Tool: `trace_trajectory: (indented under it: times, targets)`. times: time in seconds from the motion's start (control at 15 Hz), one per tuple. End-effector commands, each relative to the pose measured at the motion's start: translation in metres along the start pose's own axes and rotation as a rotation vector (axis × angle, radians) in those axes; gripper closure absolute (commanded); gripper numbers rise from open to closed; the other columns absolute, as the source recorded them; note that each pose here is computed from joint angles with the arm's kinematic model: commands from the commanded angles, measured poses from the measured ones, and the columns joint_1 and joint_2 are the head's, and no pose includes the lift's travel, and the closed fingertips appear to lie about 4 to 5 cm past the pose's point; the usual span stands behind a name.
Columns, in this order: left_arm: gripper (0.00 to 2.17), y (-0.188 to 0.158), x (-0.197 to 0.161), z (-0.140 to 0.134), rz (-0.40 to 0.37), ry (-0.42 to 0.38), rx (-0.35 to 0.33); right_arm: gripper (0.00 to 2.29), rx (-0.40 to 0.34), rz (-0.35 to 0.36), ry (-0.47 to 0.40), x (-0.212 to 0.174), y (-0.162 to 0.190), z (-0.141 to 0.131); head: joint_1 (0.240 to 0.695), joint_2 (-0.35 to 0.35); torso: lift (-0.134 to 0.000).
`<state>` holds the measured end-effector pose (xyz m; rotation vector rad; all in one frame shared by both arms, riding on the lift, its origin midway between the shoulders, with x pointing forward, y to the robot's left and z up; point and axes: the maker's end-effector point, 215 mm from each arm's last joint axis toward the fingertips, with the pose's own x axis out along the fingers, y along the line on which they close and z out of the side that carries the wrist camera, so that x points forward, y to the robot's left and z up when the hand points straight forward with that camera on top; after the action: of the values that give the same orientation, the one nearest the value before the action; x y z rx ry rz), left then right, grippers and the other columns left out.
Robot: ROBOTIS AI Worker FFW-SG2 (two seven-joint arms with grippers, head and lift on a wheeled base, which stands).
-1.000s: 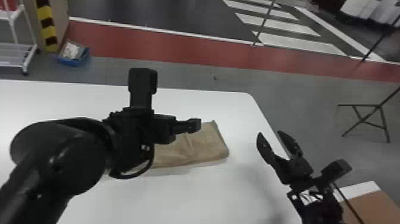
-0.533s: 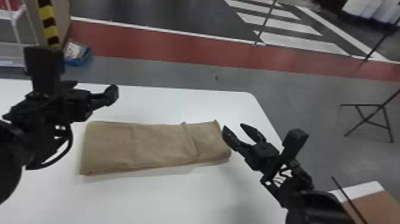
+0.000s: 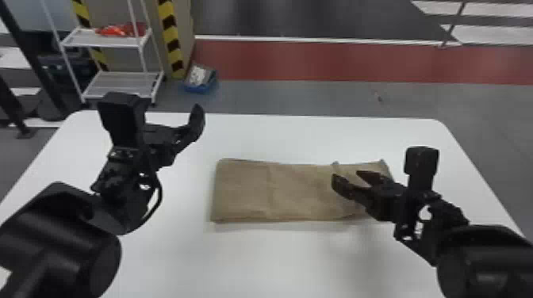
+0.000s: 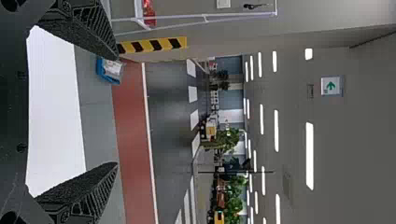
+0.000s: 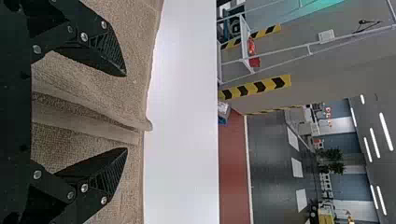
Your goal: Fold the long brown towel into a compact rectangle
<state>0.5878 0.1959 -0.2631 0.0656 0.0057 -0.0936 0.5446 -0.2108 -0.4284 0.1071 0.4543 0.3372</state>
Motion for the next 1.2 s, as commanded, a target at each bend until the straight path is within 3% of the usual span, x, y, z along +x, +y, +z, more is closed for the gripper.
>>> trace_trajectory:
  times: [0.0, 0.33, 0.47, 0.73, 0.8, 1.13]
  targets:
    - [0.10, -0.005, -0.003, 0.001, -0.007, -0.015, 0.012, 0.40, 0.009, 0.003, 0.041, 0.002, 0.005, -0.012, 0.695, -0.016, -0.124]
    - [0.10, -0.012, -0.004, 0.005, -0.020, -0.034, 0.002, 0.43, 0.012, -0.019, 0.090, 0.003, 0.001, -0.026, 0.695, -0.021, -0.124]
    - [0.10, -0.013, -0.006, 0.003, -0.021, -0.031, 0.001, 0.59, 0.017, -0.015, 0.093, 0.003, 0.002, -0.027, 0.695, -0.024, -0.124]
    - [0.10, -0.013, -0.009, 0.000, -0.020, -0.027, -0.002, 0.60, 0.026, -0.013, 0.116, 0.002, 0.003, -0.034, 0.695, -0.023, -0.124]
    - [0.10, -0.012, -0.009, 0.000, -0.020, -0.027, -0.005, 0.81, 0.029, -0.013, 0.118, 0.002, 0.002, -0.035, 0.695, -0.023, -0.124]
    - [0.11, -0.013, -0.011, -0.002, -0.021, -0.021, -0.010, 0.85, 0.037, 0.000, 0.122, 0.001, 0.007, -0.036, 0.695, -0.021, -0.124]
